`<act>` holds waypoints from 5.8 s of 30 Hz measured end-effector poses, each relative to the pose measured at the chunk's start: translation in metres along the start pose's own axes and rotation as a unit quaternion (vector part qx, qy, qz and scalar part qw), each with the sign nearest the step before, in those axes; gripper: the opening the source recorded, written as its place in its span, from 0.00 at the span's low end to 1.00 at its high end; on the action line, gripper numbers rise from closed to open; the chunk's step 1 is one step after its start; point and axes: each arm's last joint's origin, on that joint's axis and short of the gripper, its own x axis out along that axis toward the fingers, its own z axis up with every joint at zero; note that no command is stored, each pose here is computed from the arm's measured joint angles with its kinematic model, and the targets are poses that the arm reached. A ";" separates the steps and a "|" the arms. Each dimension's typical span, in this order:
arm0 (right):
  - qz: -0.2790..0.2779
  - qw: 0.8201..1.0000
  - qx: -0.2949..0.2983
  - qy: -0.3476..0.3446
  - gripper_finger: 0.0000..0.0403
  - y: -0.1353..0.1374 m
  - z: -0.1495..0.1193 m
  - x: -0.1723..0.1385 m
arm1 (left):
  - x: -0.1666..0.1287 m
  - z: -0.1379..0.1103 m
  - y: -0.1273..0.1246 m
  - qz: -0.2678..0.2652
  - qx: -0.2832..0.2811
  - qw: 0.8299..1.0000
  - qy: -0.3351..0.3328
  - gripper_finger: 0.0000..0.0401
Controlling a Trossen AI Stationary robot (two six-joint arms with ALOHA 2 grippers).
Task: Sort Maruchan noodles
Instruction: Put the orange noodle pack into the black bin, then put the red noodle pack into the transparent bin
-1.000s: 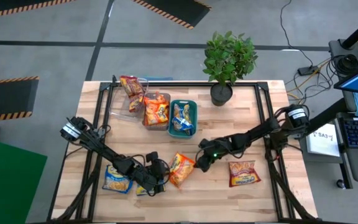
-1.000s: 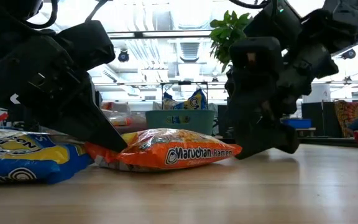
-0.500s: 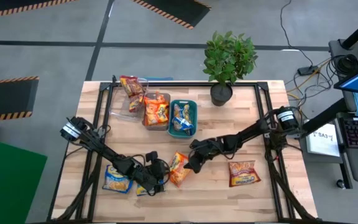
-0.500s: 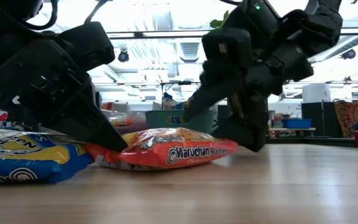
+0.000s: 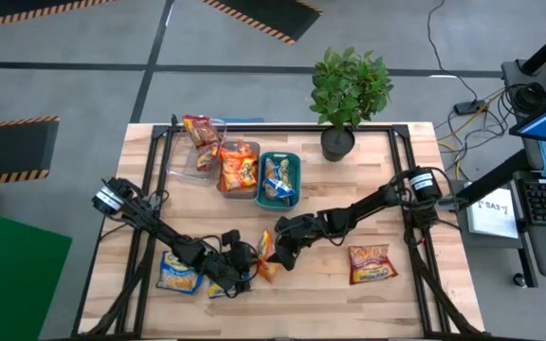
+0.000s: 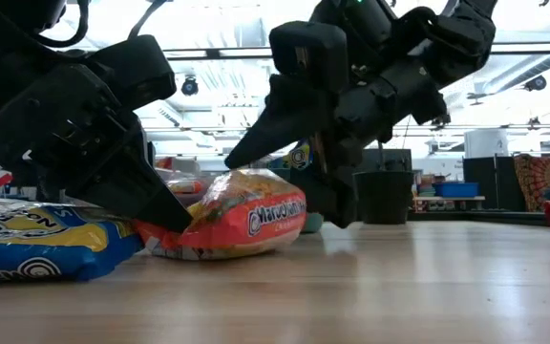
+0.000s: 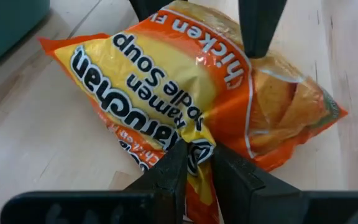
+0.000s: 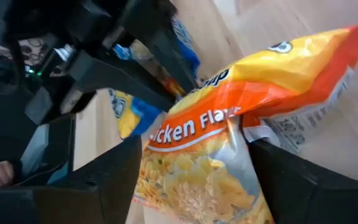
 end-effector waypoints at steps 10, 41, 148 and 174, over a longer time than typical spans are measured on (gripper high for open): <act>0.005 1.000 -0.005 -0.005 0.35 0.004 0.004 0.002 | 0.000 0.000 0.000 -0.001 0.000 1.000 -0.002 0.13; 0.022 0.980 -0.151 -0.127 0.06 0.051 0.062 -0.050 | -0.160 0.094 0.068 0.104 0.164 0.967 -0.162 0.13; -0.378 0.853 -0.170 -0.317 0.03 -0.071 0.217 0.024 | -0.206 0.092 0.119 0.331 0.111 0.907 -0.236 0.13; -0.169 0.973 -0.129 -0.086 0.03 0.092 0.187 -0.102 | -0.206 0.094 0.118 0.324 0.104 0.909 -0.239 0.13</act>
